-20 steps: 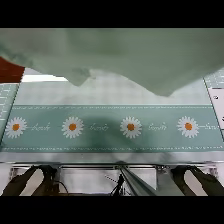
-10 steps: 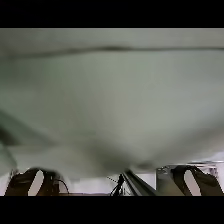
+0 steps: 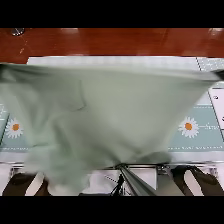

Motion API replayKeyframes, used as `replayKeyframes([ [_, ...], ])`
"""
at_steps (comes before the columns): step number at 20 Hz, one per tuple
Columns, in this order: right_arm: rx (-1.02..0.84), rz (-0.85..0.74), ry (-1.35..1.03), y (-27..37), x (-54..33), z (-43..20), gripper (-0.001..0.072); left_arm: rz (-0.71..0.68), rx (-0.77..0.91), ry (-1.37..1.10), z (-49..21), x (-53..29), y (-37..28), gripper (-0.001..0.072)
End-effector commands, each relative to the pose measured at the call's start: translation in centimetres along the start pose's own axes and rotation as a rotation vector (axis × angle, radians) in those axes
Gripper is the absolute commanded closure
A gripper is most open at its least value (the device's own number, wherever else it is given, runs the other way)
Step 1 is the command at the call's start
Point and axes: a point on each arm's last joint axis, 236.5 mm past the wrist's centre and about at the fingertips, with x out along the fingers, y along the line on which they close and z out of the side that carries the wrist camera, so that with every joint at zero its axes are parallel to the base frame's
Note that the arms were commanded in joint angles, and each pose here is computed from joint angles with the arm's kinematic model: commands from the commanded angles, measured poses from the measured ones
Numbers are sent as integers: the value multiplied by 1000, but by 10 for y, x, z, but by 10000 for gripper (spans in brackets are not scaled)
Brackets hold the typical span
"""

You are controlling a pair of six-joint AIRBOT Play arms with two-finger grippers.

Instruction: Fold the shirts.

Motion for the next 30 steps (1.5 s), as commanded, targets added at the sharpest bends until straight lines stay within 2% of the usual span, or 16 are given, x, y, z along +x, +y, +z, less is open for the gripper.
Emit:
replayKeyframes([
  [1, 86, 7, 90, -44, 105, -8, 686, -58, -128, 105, -28, 109, 10, 683],
  [6, 163, 2, 191, -75, 234, 11, 685, -75, -246, 213, -33, 226, 21, 682],
  [11, 272, 24, 274, -91, 298, 25, 685, -117, -315, 300, -41, 280, 19, 682],
  [14, 234, 45, 416, -91, 303, -10, 685, -128, -304, 408, -65, 276, 21, 682],
  [18, 162, 74, 499, -92, 276, -22, 685, -148, -300, 518, -72, 247, 35, 682],
  [20, 103, 69, 591, -95, 260, -40, 685, -162, -199, 649, -101, 228, 44, 682],
  [21, 90, 54, 651, -100, 256, -56, 685, -115, -162, 710, -121, 224, 57, 682],
  [22, 99, 51, 694, -101, 256, -71, 685, -78, -182, 764, -143, 222, 66, 682],
  [26, 198, 33, 782, -106, 270, -128, 684, -74, -249, 904, -207, 214, 64, 681],
  [27, 245, 20, 796, -106, 271, -135, 618, -78, -258, 920, -213, 212, 63, 673],
  [28, 291, 2, 816, -105, 268, -139, 324, -83, -265, 937, -214, 209, 61, 535],
  [29, 279, 18, 842, -102, 260, -138, 89, -88, -262, 960, -213, 202, 59, 158],
  [30, 274, 21, 860, -102, 248, -132, 89, -85, -240, 981, -210, 194, 61, 4],
])
